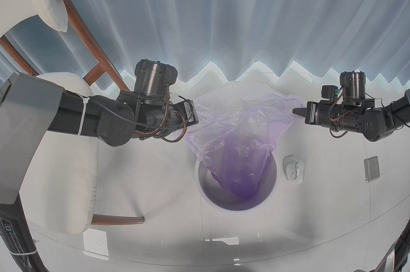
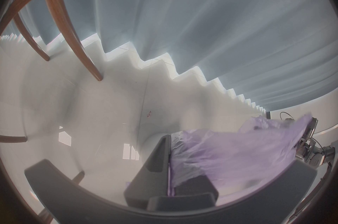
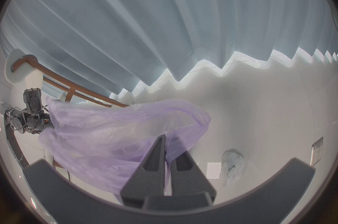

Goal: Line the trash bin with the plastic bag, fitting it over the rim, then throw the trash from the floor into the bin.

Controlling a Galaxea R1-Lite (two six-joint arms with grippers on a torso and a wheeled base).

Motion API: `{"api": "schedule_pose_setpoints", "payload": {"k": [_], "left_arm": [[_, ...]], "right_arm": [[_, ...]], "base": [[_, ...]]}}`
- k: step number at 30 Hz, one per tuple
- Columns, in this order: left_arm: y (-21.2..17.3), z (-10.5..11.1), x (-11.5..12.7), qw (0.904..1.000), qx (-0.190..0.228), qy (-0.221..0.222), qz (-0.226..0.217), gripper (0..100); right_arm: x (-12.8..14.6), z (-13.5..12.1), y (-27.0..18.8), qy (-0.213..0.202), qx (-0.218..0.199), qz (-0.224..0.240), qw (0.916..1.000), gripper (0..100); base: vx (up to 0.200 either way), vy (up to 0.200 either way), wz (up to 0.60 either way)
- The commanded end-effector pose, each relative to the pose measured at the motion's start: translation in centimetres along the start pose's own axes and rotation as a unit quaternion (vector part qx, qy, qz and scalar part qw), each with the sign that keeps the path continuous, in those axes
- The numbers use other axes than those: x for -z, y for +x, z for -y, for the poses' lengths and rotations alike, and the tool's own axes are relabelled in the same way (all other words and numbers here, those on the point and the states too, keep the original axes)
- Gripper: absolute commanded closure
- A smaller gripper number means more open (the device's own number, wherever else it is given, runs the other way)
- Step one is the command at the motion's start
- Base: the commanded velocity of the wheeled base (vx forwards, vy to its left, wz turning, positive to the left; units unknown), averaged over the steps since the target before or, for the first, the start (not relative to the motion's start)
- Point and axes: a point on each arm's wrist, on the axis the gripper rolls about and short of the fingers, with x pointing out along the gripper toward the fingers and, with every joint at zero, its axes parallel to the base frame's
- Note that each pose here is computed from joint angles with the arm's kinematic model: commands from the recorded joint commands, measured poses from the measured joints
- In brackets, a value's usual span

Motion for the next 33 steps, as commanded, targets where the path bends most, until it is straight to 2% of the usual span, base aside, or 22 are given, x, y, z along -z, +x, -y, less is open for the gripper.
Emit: {"api": "schedule_pose_setpoints", "payload": {"k": [1,8,17,33], "left_arm": [[2.2,-1.3,0.9,0.9996,-0.026,-0.002,-0.012,100],[3.6,-2.1,2.1,0.9984,-0.052,0.008,-0.022,100],[4.4,-3.3,2.2,0.9972,-0.066,0.022,-0.029,100],[6.0,-4.9,3.7,0.9946,-0.084,0.022,-0.056,100]], "right_arm": [[0.5,1.3,2.5,0.006,0.004,-0.012,0.9999,100],[0.7,2.1,4.0,0.009,0.007,-0.019,0.9998,100],[1.5,3.8,4.5,0.021,0.023,-0.030,0.9991,100],[3.2,4.9,5.8,0.028,0.029,-0.052,0.9978,100]], "base": [[0.000,0.000,0.00],[0.000,0.000,0.00],[0.000,0.000,0.00],[0.000,0.000,0.00]]}}
